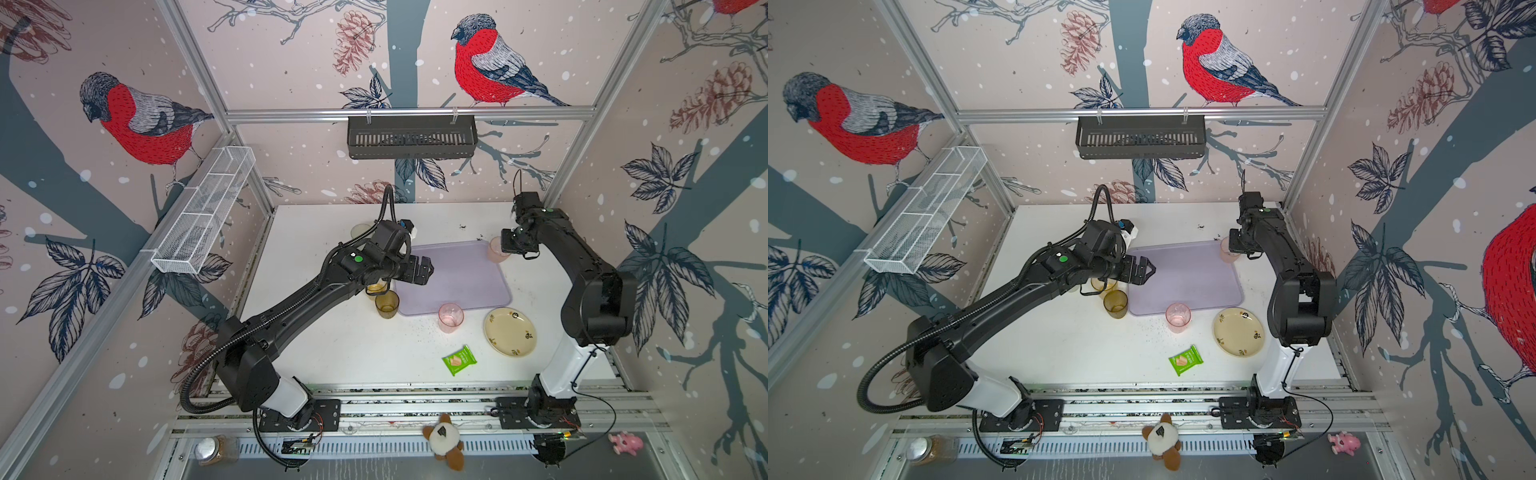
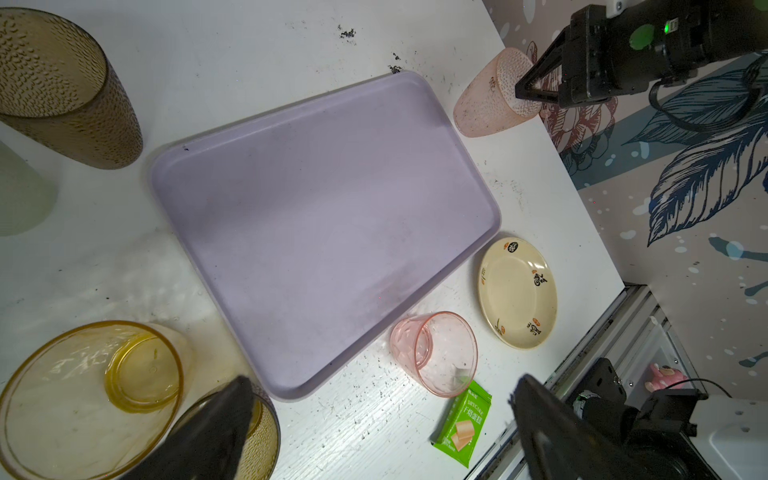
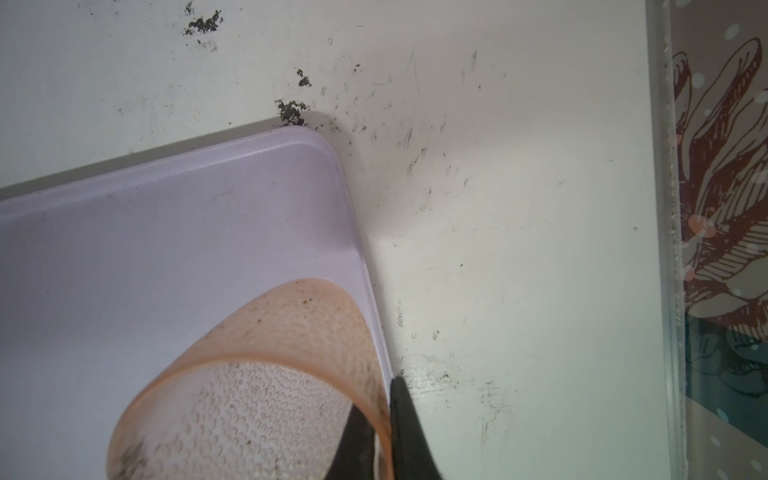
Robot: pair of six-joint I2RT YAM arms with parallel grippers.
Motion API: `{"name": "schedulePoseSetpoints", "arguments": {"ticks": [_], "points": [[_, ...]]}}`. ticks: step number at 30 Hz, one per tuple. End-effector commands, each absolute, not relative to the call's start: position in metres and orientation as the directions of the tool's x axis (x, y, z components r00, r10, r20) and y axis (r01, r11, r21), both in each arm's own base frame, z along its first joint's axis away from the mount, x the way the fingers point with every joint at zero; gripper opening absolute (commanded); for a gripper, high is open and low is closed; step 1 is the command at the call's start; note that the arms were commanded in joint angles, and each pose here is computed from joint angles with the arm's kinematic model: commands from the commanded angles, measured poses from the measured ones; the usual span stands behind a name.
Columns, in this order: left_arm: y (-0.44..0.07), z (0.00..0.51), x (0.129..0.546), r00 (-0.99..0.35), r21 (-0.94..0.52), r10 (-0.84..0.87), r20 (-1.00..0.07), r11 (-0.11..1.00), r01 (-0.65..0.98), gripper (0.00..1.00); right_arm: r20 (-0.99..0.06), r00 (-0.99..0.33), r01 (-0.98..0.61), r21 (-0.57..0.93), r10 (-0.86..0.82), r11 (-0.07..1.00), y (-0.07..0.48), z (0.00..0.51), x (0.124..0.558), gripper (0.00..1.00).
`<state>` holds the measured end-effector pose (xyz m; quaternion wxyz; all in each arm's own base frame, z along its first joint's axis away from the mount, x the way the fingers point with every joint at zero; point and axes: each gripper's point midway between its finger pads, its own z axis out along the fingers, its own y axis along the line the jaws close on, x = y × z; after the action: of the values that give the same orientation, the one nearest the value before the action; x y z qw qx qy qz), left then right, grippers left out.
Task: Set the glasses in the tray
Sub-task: 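Lift the pink cup with the right gripper and carry it to the tray's far corner, then lower the pink cup onto the tray corner and open the right gripper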
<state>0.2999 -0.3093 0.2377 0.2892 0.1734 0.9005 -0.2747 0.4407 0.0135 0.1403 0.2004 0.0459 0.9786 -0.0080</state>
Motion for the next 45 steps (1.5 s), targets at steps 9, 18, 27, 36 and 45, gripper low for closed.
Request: {"name": "schedulePoseSetpoints", "arguments": {"ticks": [9,18,27,36,45], "points": [[-0.301,0.235,0.301,-0.785,-0.378,0.134,-0.604,0.82,0.431,0.98,-0.401,-0.912,0.076,0.033,0.083,0.997,0.025,0.123,0.475,0.0],[-0.292,0.232,0.298,-0.788,-0.365,0.123,-0.603,0.836,0.411,0.98,-0.384,-0.922,0.046,0.006,0.045,0.999,0.039,0.111,0.492,0.0],[-0.288,0.233,0.298,-0.786,-0.356,0.119,-0.607,0.843,0.403,0.98,-0.372,-0.927,0.038,0.005,0.037,0.999,0.044,0.102,0.502,0.0],[-0.286,0.233,0.297,-0.784,-0.347,0.125,-0.608,0.846,0.405,0.97,-0.359,-0.933,0.038,-0.013,0.031,0.999,0.043,0.094,0.504,0.0],[-0.285,0.233,0.295,-0.783,-0.349,0.125,-0.61,0.844,0.407,0.98,-0.341,-0.94,0.029,-0.036,0.015,0.999,0.042,0.088,0.503,0.01]]}}
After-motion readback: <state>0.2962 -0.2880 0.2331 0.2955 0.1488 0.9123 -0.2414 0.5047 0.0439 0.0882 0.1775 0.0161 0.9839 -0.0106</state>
